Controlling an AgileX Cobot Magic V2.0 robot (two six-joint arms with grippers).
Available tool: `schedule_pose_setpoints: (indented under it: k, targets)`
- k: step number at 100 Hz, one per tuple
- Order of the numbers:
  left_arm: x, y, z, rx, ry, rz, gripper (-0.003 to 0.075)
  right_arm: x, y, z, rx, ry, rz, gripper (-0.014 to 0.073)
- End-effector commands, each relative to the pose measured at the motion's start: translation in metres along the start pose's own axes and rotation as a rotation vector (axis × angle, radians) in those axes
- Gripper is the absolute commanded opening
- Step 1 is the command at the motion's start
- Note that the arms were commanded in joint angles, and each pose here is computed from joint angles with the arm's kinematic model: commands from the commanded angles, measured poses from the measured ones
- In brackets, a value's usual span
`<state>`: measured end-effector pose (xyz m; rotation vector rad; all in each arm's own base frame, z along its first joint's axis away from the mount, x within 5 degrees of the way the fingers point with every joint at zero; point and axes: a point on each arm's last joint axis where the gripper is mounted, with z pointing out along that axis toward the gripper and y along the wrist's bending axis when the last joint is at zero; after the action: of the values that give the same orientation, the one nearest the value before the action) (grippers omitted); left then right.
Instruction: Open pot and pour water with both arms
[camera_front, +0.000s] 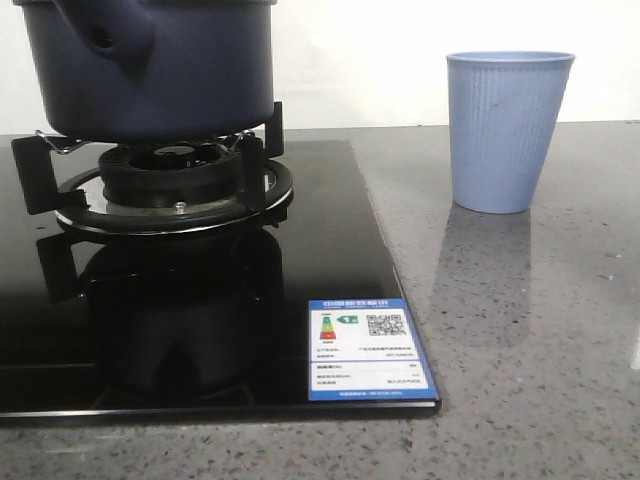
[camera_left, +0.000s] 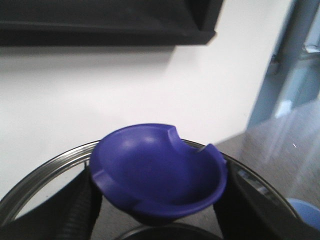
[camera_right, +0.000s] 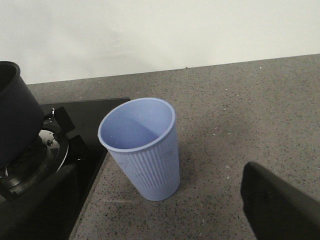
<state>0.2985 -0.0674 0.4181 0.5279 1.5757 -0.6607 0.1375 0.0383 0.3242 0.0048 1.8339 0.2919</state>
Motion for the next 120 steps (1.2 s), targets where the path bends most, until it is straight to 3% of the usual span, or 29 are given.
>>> schedule_pose_setpoints:
  k: [1,24,60,94,120]
  targets:
    - [-0.014,-0.02,0.003,0.092,-0.028,0.036,0.0411,-0.012,0.005,-0.004,-0.044,-0.066,-0.01,0.0571]
    - [0.005,-0.032,0.024,0.159,0.071,0.083,0.0411,-0.012,0.005,-0.004,-0.045,-0.067,-0.01,0.0571]
    - [0.023,-0.023,0.033,0.158,0.152,0.106,0.0411,-0.012,0.005,-0.004,-0.04,-0.063,-0.012,0.0571]
    - [0.023,-0.02,0.032,0.146,0.163,0.117,0.0411,-0.012,0.005,-0.004,-0.039,-0.063,-0.012,0.0571]
    - [0.019,-0.006,0.02,0.16,0.132,0.034,0.0411,-0.011,0.004,-0.004,-0.038,-0.062,-0.012,0.0571]
